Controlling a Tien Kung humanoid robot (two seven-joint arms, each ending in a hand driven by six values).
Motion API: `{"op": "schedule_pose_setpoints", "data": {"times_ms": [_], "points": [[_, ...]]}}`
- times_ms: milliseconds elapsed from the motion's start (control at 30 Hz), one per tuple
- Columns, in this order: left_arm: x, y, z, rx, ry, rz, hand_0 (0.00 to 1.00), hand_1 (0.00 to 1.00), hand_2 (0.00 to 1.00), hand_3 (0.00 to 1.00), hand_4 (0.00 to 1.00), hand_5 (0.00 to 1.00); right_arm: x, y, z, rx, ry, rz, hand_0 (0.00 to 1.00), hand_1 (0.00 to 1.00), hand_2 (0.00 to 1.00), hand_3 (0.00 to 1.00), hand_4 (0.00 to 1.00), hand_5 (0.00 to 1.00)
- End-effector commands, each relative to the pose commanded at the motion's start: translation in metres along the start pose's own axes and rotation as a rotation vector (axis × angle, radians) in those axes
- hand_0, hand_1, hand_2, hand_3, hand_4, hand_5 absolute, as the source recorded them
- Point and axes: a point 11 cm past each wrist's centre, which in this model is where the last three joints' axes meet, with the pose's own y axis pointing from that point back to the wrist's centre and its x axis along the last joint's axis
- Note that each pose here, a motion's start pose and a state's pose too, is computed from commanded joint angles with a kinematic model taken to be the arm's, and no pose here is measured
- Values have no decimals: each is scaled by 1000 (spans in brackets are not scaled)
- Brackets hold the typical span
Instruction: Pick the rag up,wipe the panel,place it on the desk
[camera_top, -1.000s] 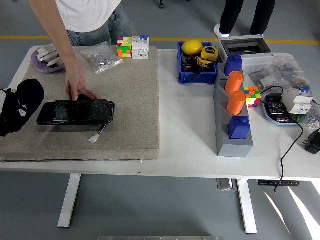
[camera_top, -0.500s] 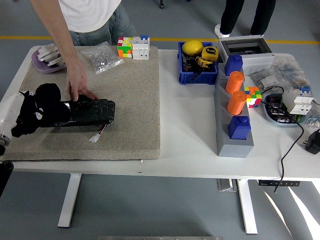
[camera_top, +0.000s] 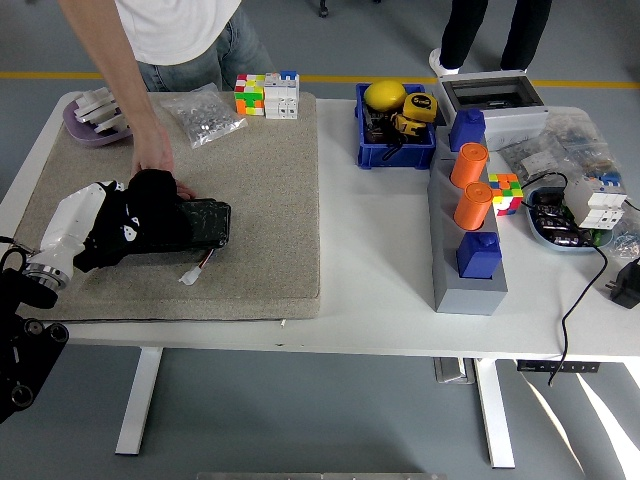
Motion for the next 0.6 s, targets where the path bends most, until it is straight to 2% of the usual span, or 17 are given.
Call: {"op": "schedule_pose_setpoints", "data": {"times_ms": [333,600], "points": [[-21,-7,33,-82,-7,-56,296,220,528,353,2,2,1,0,-2,1,3,-1,796,662,691,632,998,530],[-36,-7,59,-138,-7,-86,296,216,528,353,2,2,3,1,-5,9,11,1,797,661,691,633,998,530]]}}
